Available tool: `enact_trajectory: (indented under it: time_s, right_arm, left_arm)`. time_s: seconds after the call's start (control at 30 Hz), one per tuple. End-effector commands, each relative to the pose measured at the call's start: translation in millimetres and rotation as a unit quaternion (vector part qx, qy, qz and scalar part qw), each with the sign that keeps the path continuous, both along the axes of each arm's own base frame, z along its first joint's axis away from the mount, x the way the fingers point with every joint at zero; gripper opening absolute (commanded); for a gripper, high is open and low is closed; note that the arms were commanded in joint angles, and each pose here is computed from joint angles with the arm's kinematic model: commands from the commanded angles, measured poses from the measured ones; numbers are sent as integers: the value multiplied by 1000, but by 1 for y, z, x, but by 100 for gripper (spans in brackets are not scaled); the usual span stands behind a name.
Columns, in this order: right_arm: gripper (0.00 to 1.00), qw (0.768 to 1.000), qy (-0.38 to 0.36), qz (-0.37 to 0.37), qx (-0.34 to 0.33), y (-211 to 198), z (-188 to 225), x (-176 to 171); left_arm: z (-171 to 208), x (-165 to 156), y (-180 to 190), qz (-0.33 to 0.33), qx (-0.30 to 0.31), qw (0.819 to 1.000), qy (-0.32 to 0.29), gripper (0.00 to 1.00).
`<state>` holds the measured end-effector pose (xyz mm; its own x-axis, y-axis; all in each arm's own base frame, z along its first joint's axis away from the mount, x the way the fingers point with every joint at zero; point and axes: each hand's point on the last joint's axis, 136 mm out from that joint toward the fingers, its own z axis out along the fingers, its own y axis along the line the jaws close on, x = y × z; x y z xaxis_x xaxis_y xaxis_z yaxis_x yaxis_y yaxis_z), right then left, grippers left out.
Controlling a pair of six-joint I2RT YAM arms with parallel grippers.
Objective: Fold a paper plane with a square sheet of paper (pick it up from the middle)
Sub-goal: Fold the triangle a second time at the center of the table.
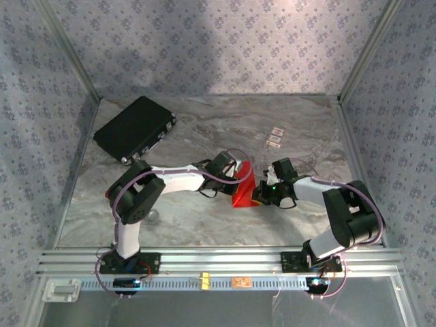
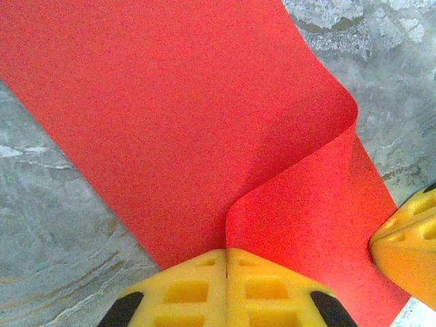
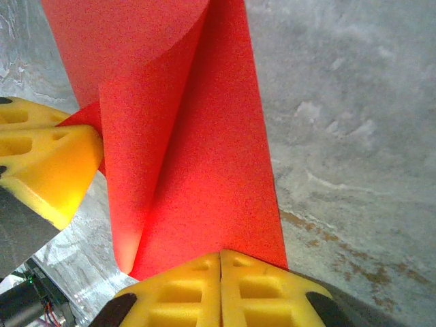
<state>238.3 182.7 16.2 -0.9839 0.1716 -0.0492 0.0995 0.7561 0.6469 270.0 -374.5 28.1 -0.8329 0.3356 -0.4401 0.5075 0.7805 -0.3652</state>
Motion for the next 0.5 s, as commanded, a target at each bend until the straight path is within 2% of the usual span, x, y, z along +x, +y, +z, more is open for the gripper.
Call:
enact_trajectory:
  time_s: [0.0, 0.47]
  right_arm:
    - [8, 998, 43, -5, -37, -13, -17, -16]
    - [8, 998, 45, -8, -38, -14, -18, -17]
  left_arm:
    - [11, -1, 3, 4, -4, 1000, -7, 0]
    - [15, -1, 1, 2, 1, 1000, -14, 1]
